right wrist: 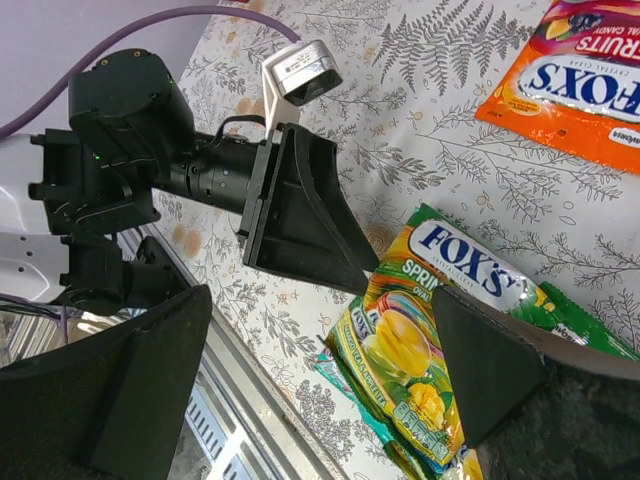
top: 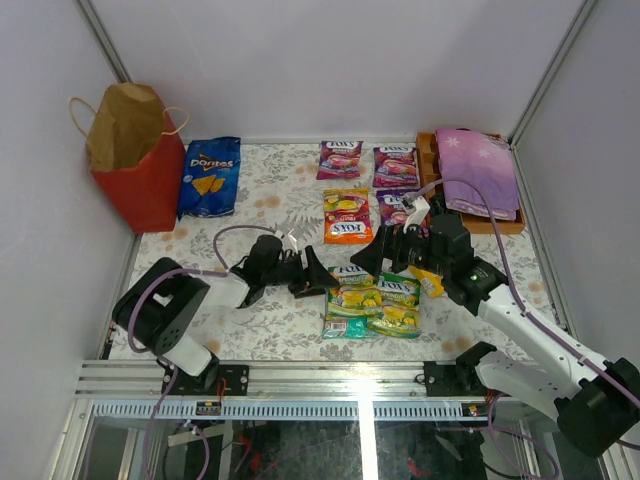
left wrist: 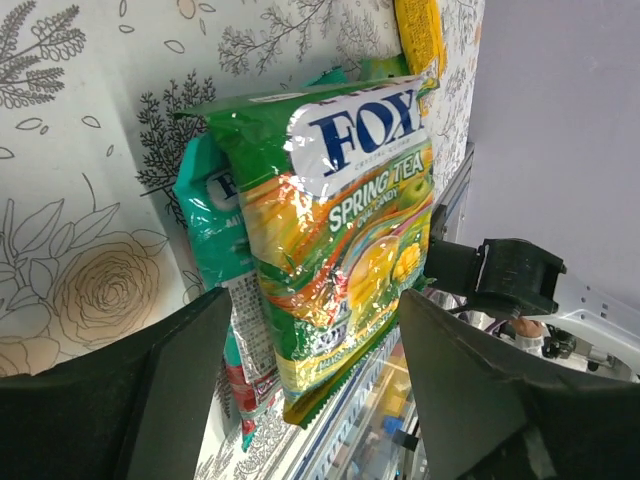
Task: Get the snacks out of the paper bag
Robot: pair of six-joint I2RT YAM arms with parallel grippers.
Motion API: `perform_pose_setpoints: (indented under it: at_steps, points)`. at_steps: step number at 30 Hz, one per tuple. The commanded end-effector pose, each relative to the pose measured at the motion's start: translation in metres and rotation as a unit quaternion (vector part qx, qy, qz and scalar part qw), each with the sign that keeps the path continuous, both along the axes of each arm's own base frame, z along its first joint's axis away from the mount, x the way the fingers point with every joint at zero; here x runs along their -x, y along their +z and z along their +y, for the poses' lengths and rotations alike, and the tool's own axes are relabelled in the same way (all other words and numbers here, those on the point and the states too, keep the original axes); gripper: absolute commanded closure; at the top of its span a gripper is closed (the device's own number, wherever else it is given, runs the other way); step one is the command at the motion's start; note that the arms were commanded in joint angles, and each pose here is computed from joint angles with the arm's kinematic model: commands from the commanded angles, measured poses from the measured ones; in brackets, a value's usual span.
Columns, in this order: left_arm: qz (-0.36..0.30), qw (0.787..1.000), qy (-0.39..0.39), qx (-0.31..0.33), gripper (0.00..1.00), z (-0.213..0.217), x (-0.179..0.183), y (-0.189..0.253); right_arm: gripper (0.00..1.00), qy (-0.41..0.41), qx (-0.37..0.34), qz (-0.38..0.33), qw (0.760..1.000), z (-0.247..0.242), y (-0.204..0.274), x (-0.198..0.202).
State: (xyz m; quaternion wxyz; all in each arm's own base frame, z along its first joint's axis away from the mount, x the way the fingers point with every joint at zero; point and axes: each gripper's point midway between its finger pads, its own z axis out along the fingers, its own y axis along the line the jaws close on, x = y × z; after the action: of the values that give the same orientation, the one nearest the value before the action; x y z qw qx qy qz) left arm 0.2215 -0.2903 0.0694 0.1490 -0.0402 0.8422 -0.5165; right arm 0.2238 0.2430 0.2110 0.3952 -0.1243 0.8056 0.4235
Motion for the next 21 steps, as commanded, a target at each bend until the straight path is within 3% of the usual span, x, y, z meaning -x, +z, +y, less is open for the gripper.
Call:
perform_pose_setpoints:
  at_steps: [1, 7, 14, 17, 21]
  points:
    - [-0.033, 0.998, -0.01, 0.056, 0.34, -0.011, -0.006, 0.018, 0.01, -0.011, -0.02, -0.012, 1.0, 0.004, 0.014, -0.009]
    - [-0.033, 0.997, -0.011, 0.071, 0.38, -0.014, -0.006, 0.016, 0.01, -0.022, -0.021, -0.004, 1.0, 0.004, 0.009, -0.013]
    - [-0.019, 0.995, -0.018, 0.1, 0.5, -0.017, -0.002, 0.009, 0.01, -0.032, -0.012, 0.003, 0.999, 0.002, 0.003, -0.017]
    - [-0.015, 0.994, -0.017, 0.108, 0.59, -0.018, -0.001, 0.008, 0.01, -0.03, -0.023, -0.003, 0.999, 0.001, -0.002, -0.018]
    - [-0.017, 0.994, -0.016, 0.109, 0.69, -0.018, -0.002, 0.007, 0.15, -0.06, -0.049, 0.045, 0.996, -0.014, -0.025, -0.032]
